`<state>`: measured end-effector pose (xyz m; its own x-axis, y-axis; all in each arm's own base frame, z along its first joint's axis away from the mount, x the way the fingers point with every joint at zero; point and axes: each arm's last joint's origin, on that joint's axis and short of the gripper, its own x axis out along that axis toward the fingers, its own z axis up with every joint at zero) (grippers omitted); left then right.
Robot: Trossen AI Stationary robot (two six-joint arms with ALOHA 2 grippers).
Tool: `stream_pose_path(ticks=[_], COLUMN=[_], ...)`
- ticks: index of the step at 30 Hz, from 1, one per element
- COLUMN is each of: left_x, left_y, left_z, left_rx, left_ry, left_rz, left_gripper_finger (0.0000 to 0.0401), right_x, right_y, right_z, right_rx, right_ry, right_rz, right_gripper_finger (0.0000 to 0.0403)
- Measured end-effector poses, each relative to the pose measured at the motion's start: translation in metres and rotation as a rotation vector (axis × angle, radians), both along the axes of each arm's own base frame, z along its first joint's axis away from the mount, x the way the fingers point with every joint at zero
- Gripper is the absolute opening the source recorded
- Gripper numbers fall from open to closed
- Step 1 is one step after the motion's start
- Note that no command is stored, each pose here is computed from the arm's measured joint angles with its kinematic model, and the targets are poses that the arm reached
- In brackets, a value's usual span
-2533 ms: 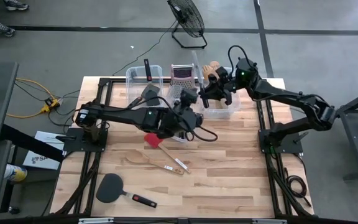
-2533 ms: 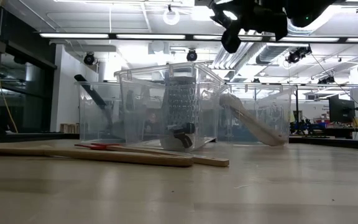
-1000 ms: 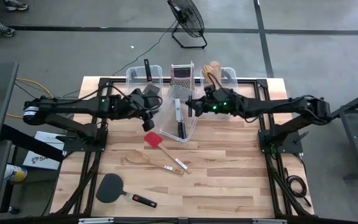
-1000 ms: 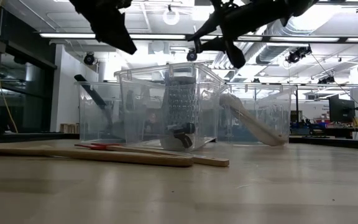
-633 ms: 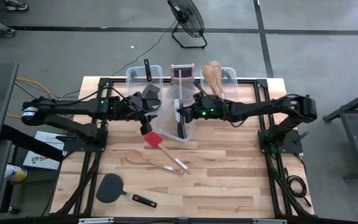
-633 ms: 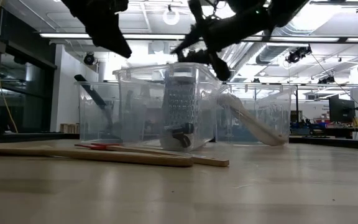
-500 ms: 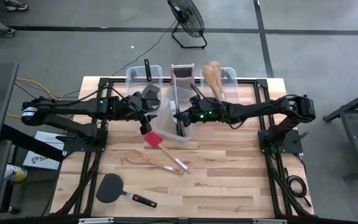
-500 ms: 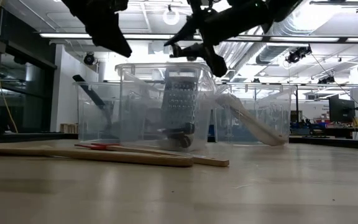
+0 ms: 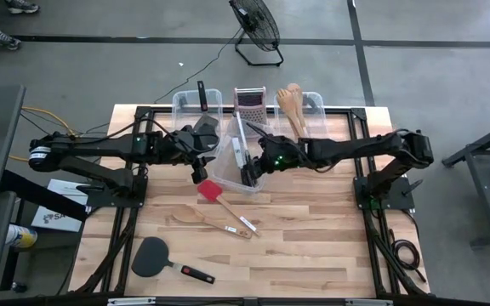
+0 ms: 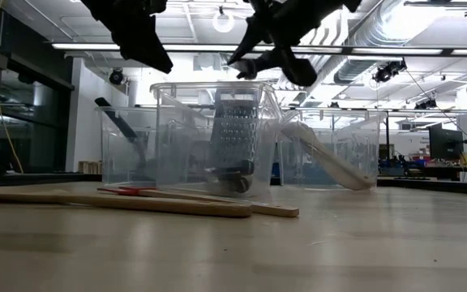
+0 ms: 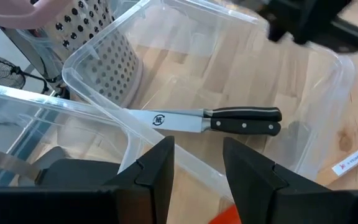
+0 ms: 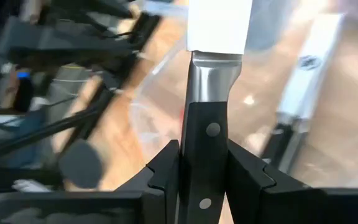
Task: Pick & Place Kitchen Items
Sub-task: Put the black knife into the middle transparent bin
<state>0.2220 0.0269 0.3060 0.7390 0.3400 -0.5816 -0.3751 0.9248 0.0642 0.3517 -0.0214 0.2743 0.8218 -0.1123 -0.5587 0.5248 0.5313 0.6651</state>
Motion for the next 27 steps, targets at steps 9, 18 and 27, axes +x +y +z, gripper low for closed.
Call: stream_pose_path(ticks=[9, 18, 27], left_x=[-0.001, -0.001, -0.001], left_y=[0.000, 0.000, 0.000], left_z=[0.001, 0.001, 0.001], left_rx=[0.000, -0.004, -0.012], left_ry=[-0.004, -0.009, -0.010], left_rz=[0.003, 0.008, 0.013], left_gripper_finger=[0.0133, 0.0133, 0.0133], right_x=[0.001, 0.015, 0.019], right_y=[-0.006, -0.009, -0.014], right_z=[0.010, -0.009, -0.020], right_rx=[-0.057, -0.004, 0.037], right_ry=[0.160, 0.180, 0.208], right_rz=[-0.042, -0.022, -0.023], right_gripper_finger=[0.0089, 0.0089, 0.0089])
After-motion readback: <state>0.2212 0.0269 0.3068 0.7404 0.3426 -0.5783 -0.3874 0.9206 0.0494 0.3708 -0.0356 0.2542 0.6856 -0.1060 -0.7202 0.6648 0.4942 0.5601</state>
